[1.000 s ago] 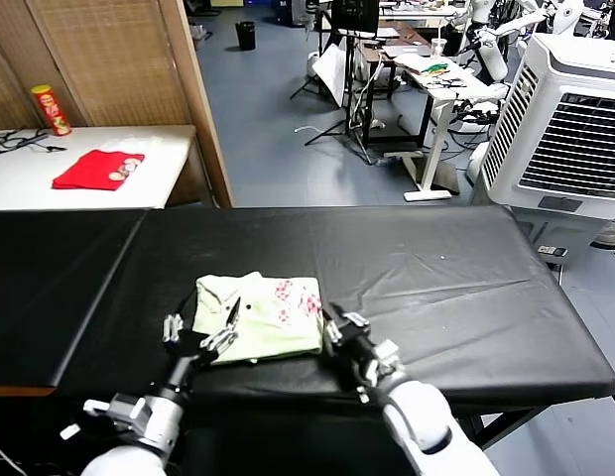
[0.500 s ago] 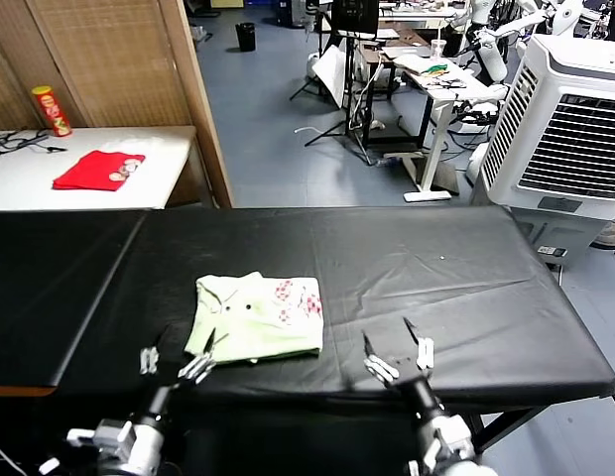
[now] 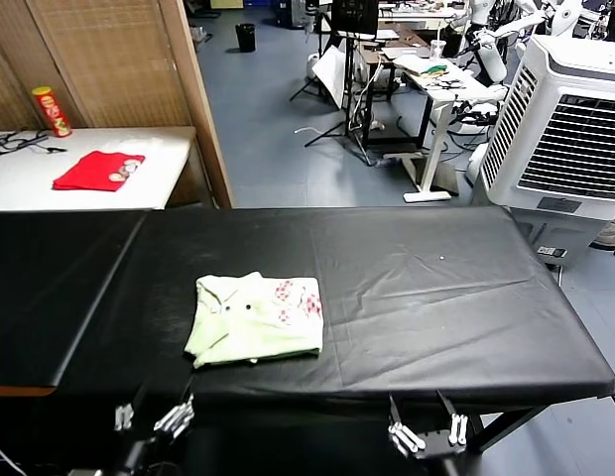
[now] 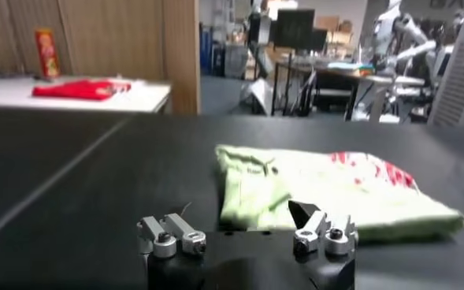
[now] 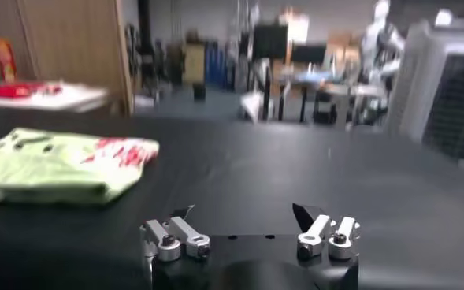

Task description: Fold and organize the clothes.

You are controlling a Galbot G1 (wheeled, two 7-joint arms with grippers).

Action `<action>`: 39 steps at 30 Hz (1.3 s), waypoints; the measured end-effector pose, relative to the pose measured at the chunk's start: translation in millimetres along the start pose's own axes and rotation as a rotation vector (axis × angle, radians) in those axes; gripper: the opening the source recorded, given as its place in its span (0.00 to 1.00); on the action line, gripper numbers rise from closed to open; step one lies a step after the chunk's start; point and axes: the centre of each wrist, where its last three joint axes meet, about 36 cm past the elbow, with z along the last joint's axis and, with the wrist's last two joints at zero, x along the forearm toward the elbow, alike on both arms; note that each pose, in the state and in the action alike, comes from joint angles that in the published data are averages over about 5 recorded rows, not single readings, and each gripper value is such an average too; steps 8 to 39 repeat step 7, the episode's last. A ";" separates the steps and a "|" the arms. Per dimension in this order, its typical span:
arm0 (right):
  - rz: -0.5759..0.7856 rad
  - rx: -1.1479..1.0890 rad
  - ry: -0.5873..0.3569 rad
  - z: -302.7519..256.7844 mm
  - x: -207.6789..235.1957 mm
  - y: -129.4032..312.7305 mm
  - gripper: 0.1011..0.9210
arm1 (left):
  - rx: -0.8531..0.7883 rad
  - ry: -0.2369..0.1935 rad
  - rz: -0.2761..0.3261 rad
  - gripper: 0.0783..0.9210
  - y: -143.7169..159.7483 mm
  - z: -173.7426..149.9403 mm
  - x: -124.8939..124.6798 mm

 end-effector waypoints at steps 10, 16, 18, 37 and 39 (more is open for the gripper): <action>0.003 -0.011 0.020 -9.6 10.1 4.0 0.85 | -0.001 0.033 -0.007 0.85 0.5 -1.2 16.4; 0.003 -0.011 0.020 -9.6 10.1 4.0 0.85 | -0.001 0.033 -0.007 0.85 0.5 -1.2 16.4; 0.003 -0.011 0.020 -9.6 10.1 4.0 0.85 | -0.001 0.033 -0.007 0.85 0.5 -1.2 16.4; 0.003 -0.011 0.020 -9.6 10.1 4.0 0.85 | -0.001 0.033 -0.007 0.85 0.5 -1.2 16.4; 0.003 -0.011 0.020 -9.6 10.1 4.0 0.85 | -0.001 0.033 -0.007 0.85 0.5 -1.2 16.4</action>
